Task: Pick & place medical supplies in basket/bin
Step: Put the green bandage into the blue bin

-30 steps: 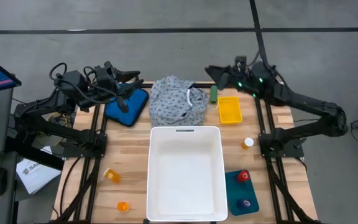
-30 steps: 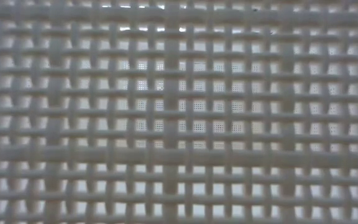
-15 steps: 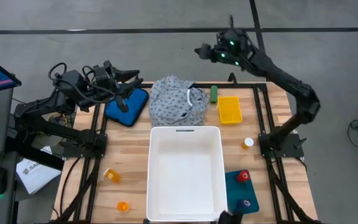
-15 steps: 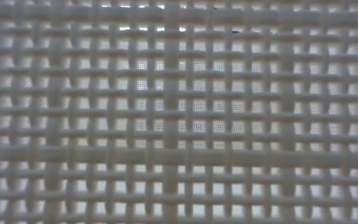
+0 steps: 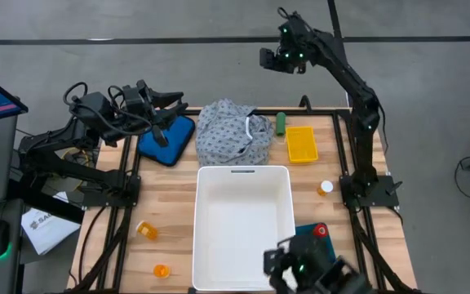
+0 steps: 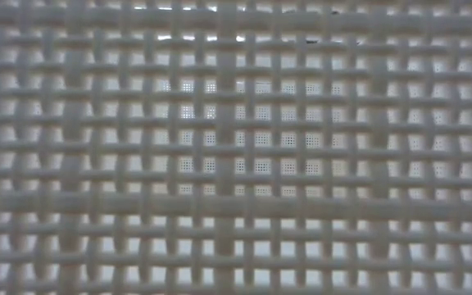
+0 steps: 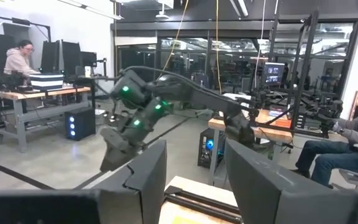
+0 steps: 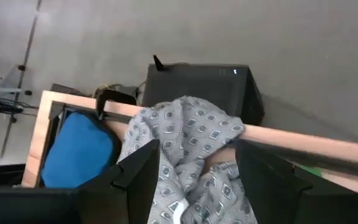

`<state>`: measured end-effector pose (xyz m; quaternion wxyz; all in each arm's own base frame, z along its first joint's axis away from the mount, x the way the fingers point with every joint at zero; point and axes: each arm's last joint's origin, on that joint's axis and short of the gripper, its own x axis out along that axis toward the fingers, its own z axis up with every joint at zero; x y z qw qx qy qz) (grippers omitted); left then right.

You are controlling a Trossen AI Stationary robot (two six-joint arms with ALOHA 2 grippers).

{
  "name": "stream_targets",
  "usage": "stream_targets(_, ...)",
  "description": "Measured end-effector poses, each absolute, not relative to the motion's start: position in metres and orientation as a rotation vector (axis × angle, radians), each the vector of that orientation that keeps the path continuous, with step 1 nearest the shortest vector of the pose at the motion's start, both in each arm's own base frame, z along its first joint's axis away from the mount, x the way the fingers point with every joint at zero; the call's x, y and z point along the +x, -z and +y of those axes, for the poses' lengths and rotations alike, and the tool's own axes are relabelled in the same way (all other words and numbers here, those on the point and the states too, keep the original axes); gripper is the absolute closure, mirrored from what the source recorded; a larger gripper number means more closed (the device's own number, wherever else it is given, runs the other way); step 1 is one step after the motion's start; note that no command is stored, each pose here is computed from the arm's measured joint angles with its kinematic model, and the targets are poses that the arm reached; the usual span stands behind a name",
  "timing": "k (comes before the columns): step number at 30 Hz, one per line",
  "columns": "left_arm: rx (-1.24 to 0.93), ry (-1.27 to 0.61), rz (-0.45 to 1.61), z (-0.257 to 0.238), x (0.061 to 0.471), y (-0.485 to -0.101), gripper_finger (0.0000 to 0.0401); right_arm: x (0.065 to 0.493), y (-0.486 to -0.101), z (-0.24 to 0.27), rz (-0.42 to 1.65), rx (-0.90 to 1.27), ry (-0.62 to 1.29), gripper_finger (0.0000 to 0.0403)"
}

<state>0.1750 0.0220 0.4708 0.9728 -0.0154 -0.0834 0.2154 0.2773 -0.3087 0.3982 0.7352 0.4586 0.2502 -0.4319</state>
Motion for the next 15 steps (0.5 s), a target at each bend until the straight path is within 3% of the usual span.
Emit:
stream_targets(6,-0.031,-0.433,-0.169,0.022,0.175,-0.471,0.0246,0.245,-0.378,-0.337,0.566,1.191,0.980,0.0196)
stream_targets(15,-0.029,-0.407,-0.169,0.021,0.175,-0.471,0.0246,0.217,-0.383,-0.346,0.571,1.182,1.024,0.0196)
